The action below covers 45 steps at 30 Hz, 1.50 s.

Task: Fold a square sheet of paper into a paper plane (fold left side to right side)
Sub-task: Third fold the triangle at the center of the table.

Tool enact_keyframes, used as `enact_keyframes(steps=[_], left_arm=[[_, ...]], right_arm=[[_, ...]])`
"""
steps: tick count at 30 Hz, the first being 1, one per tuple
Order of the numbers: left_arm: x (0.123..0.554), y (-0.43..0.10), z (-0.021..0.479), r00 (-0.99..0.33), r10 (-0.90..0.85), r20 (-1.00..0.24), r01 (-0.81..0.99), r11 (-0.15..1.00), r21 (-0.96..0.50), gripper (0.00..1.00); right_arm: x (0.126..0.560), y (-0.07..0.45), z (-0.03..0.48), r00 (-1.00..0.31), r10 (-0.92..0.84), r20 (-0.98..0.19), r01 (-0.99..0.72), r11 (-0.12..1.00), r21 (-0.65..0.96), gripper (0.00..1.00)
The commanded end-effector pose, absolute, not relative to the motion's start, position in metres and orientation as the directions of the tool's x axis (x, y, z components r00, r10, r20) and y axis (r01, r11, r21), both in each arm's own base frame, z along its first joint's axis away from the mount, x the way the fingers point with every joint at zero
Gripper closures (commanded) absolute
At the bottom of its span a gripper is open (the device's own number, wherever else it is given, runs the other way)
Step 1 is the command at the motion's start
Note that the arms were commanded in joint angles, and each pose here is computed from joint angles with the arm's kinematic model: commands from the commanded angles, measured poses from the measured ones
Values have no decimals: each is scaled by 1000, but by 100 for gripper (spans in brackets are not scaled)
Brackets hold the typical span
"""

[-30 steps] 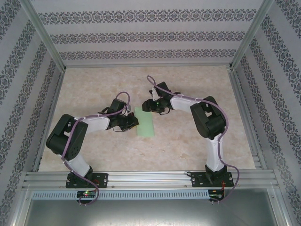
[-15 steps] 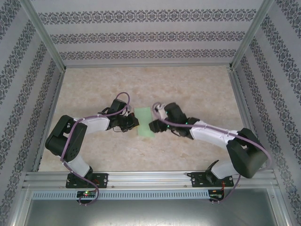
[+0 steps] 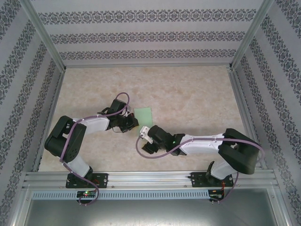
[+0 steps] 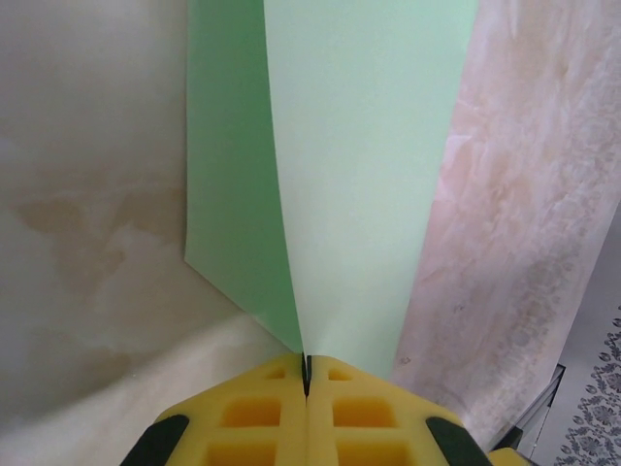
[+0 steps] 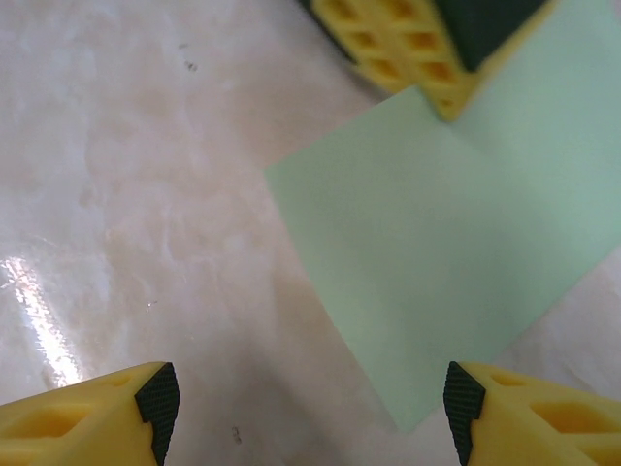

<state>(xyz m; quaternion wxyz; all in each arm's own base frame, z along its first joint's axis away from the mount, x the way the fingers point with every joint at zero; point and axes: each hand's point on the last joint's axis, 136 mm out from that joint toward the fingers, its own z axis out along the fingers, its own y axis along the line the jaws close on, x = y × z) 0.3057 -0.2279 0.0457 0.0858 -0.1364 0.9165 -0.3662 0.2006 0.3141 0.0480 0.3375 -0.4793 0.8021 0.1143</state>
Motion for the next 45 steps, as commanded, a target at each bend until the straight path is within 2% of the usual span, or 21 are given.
enact_keyframes(steps=[1, 6, 11, 13, 21, 23, 26, 30, 35, 39, 45], left_arm=[[304, -233, 58, -949, -309, -66, -176, 691, -701, 100], [303, -236, 59, -952, -300, -66, -171, 696, -698, 100], [303, -237, 58, -953, -296, -65, -170, 701, -693, 100], [303, -237, 57, -953, -295, -64, -171, 702, -691, 100], [302, -237, 55, -954, -293, -68, -170, 712, -682, 99], [302, -236, 55, -953, -294, -69, -171, 713, -680, 98], [303, -234, 57, -952, -295, -80, -165, 717, -677, 90], [302, -224, 66, -949, -296, -111, -155, 742, -652, 65], [299, -198, 82, -938, -313, -145, -159, 765, -624, 49], [305, -179, 94, -928, -334, -167, -163, 764, -625, 49], [340, -206, 111, -950, -248, -188, -53, 723, -689, 66]], right_arm=[[216, 330, 58, -216, -728, -651, -835, 483, -264, 26], [225, 346, 55, -185, -743, -643, -832, 467, -300, 27], [232, 356, 54, -176, -745, -643, -829, 464, -312, 39], [231, 358, 57, -173, -738, -653, -831, 465, -306, 47], [225, 353, 57, -180, -737, -652, -842, 458, -286, 92], [225, 353, 57, -183, -736, -652, -843, 459, -281, 100], [223, 351, 55, -192, -734, -651, -847, 459, -267, 100], [222, 350, 53, -218, -724, -654, -858, 462, -225, 100], [224, 345, 52, -269, -695, -667, -862, 482, -155, 100], [225, 345, 53, -302, -671, -677, -866, 490, -99, 100], [232, 342, 52, -359, -638, -681, -854, 518, -35, 100]])
